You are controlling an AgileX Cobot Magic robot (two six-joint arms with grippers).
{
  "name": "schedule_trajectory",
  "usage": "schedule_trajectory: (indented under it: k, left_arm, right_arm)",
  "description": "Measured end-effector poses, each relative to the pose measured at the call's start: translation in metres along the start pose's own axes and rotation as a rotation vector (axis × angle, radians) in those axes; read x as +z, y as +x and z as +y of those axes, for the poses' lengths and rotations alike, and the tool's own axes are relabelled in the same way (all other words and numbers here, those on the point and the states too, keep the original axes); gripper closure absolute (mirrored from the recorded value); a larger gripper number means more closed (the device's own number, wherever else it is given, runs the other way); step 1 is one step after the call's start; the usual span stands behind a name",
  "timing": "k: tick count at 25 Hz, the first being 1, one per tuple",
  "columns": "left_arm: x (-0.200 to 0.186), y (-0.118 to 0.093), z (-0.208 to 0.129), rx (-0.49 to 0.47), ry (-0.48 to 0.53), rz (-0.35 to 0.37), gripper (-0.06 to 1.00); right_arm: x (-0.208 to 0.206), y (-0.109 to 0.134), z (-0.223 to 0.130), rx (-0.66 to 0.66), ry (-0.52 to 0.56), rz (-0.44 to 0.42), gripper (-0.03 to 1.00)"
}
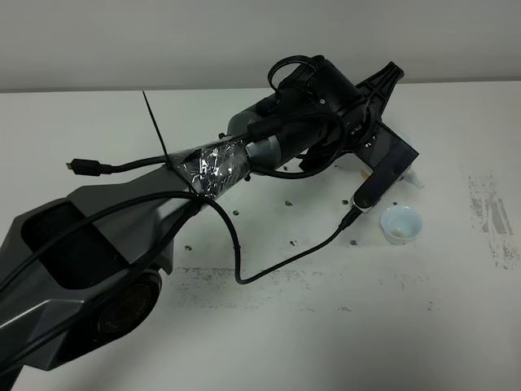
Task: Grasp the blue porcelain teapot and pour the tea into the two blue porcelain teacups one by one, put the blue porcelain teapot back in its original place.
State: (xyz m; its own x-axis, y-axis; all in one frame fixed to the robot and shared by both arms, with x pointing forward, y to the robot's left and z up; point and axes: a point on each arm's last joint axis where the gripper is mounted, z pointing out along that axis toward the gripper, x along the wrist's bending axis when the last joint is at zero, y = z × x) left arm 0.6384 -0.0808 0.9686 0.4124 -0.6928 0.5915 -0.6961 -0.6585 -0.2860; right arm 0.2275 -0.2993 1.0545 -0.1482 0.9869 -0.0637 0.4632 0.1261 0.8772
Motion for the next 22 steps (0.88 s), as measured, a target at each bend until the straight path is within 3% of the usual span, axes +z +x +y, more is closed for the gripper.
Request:
schedule_trajectory:
  k: [22]
  left_arm:
    - [0.016,-0.014,0.009,0.069,0.016,-0.084,0.88]
  right_arm:
    - [0.000,0.000,0.000,0.000,0.000,0.000,0.50]
